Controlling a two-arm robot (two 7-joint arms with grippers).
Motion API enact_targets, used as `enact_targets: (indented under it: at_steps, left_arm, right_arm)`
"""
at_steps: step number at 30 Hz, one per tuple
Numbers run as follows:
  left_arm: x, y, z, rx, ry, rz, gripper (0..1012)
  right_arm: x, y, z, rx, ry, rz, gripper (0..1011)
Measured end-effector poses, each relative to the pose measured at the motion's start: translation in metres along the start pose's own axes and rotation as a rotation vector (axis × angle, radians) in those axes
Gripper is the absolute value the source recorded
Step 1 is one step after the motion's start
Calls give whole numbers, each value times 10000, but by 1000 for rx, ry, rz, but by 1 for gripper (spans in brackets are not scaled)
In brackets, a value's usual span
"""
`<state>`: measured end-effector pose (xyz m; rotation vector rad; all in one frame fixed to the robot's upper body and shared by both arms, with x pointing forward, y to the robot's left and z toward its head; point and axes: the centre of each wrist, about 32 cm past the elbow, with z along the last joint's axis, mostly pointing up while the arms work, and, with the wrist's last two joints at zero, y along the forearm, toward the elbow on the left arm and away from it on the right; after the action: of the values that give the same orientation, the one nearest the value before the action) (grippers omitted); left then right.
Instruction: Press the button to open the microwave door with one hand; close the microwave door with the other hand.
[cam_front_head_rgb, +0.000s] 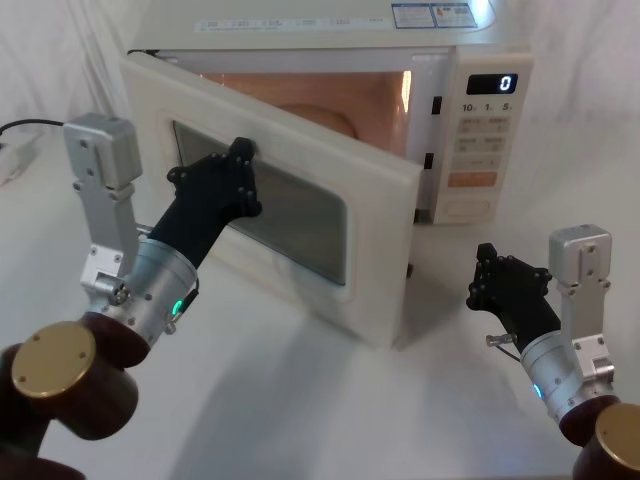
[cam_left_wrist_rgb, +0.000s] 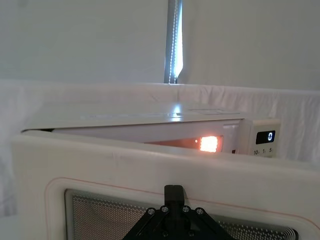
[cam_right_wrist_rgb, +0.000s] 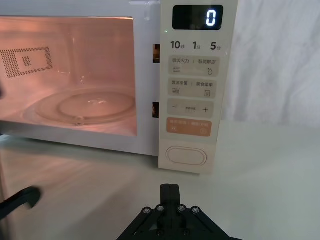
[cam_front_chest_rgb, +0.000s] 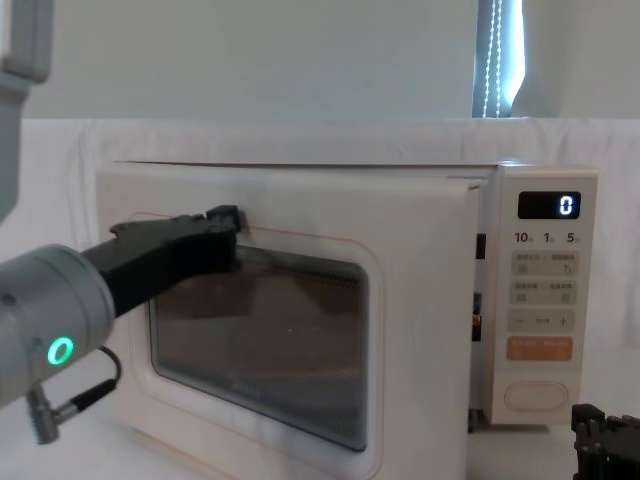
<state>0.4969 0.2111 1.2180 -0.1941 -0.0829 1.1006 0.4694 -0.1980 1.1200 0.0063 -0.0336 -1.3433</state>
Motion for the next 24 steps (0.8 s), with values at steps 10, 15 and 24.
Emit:
enact_targets:
  at_steps: [10, 15, 24]
  left_arm:
    - [-44, -185, -64, 1, 57, -10, 0]
    - [-39, -173, -65, 1, 56, -8, 0]
    - [-34, -161, -60, 1, 53, -6, 0]
  right_arm:
    - [2, 0, 0, 0, 0, 0, 0]
    - [0, 0, 0, 0, 0, 0, 0]
    - [0, 0, 0, 0, 0, 0, 0]
